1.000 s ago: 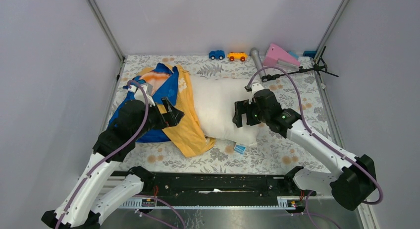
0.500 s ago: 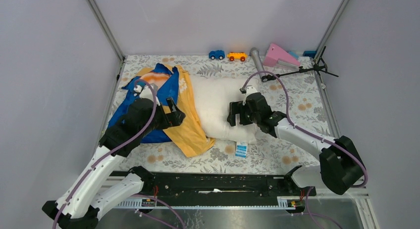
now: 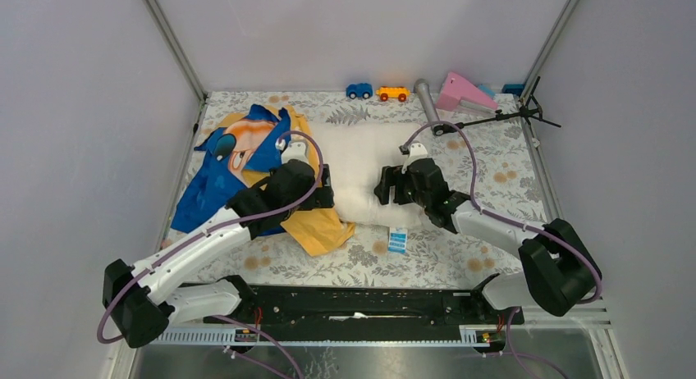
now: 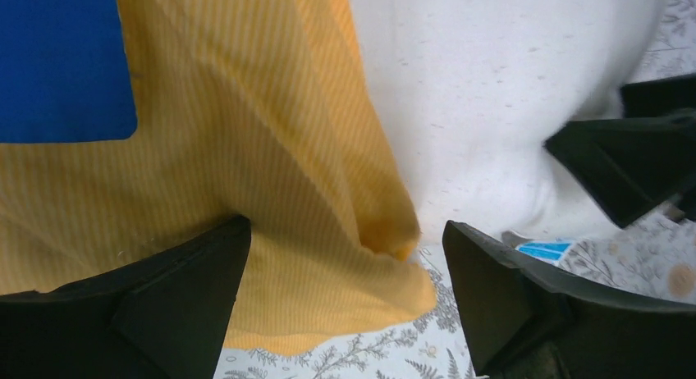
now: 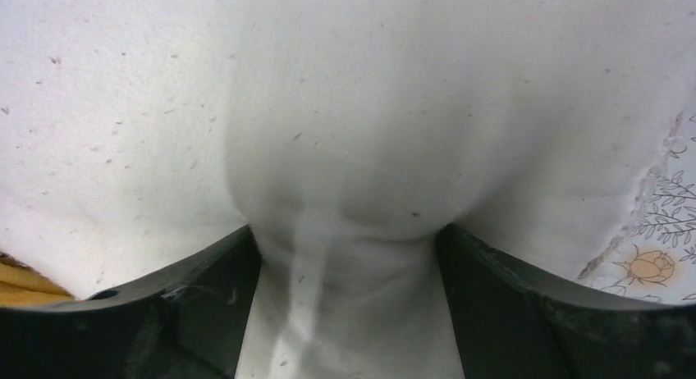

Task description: Remove the pillowcase from the pillow

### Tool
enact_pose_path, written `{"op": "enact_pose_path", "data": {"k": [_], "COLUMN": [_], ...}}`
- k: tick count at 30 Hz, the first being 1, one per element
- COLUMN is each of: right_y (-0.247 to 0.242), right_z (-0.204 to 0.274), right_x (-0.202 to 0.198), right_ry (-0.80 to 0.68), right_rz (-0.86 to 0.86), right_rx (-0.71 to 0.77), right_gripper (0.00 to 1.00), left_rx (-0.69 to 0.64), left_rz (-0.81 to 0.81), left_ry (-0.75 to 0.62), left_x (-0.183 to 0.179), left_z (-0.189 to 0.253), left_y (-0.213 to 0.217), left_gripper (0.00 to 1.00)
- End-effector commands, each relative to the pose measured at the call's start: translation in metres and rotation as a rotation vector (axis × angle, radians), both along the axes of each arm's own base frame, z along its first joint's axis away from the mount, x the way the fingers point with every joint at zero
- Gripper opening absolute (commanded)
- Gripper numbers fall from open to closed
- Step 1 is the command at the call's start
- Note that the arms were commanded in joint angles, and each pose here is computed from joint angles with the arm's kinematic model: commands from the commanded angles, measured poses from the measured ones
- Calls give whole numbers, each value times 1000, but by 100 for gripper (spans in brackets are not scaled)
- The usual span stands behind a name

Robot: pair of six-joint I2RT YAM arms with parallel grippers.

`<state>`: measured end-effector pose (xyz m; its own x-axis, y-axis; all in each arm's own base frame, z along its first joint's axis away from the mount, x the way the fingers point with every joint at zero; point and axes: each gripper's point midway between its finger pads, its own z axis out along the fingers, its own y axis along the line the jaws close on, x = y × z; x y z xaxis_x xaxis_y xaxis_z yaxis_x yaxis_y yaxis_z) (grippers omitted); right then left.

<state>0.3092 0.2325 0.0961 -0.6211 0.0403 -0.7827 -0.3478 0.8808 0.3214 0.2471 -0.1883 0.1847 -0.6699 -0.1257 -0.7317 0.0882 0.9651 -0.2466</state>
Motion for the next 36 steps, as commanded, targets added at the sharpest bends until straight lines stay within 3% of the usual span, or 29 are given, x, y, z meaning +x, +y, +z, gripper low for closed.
{"op": "enact_pose_path", "data": {"k": [1, 3, 4, 6, 7, 11, 15, 19, 22, 24, 27, 28, 30, 32, 33, 34, 36], "right_y": [-13, -26, -36, -63, -74, -120, -165, -215, -231, -232, -217, -210, -193, -175, -167, -161, -152], "right_z": [-14, -11, -10, -7, -4, 10, 14, 18, 30, 44, 70, 76, 85, 88, 89, 90, 91], "right_x": [-8, -5, -3, 0, 0, -2, -7, -24, -33, -34, -28, -26, -22, -20, -20, -20, -22], "right_ry": [21, 3, -10, -41, -57, -113, -138, -182, -244, -287, -321, -322, -315, -294, -281, -265, -219], "right_rz": [-53, -126, -181, -324, -382, -598, -786, -1018, -1077, -1064, -951, -910, -800, -696, -649, -613, -565], "right_rx": [-28, -39, -51, -78, -81, -45, 24, 78, 117, 135, 155, 161, 161, 164, 165, 162, 143], "right_gripper": [69, 37, 26, 7, 2, 0, 0, 0, 0, 0, 0, 3, 22, 68, 86, 96, 99], "left_rx": [-52, -31, -12, -25, -58, -245, -261, -258, -282, -309, -322, -326, -343, -373, -399, -436, -542], "left_rz": [82, 142, 194, 315, 358, 492, 699, 848, 918, 871, 653, 568, 380, 260, 236, 204, 136], "left_ry": [-92, -106, -115, -137, -150, -209, -268, -365, -419, -464, -483, -466, -409, -359, -333, -316, -294], "left_x": [19, 20, 21, 22, 21, 17, 2, -16, -28, -25, -8, -3, 3, 4, 3, 1, -4], "left_z": [-14, -27, -33, -42, -45, -50, -46, -25, -10, 5, 24, 27, 37, 54, 60, 65, 71], "left_y": [-1, 12, 25, 54, 67, 115, 165, 199, 214, 209, 176, 161, 127, 103, 95, 86, 67], "left_gripper": [99, 99, 98, 82, 72, 45, 19, 17, 17, 17, 25, 32, 55, 84, 96, 99, 99]}}
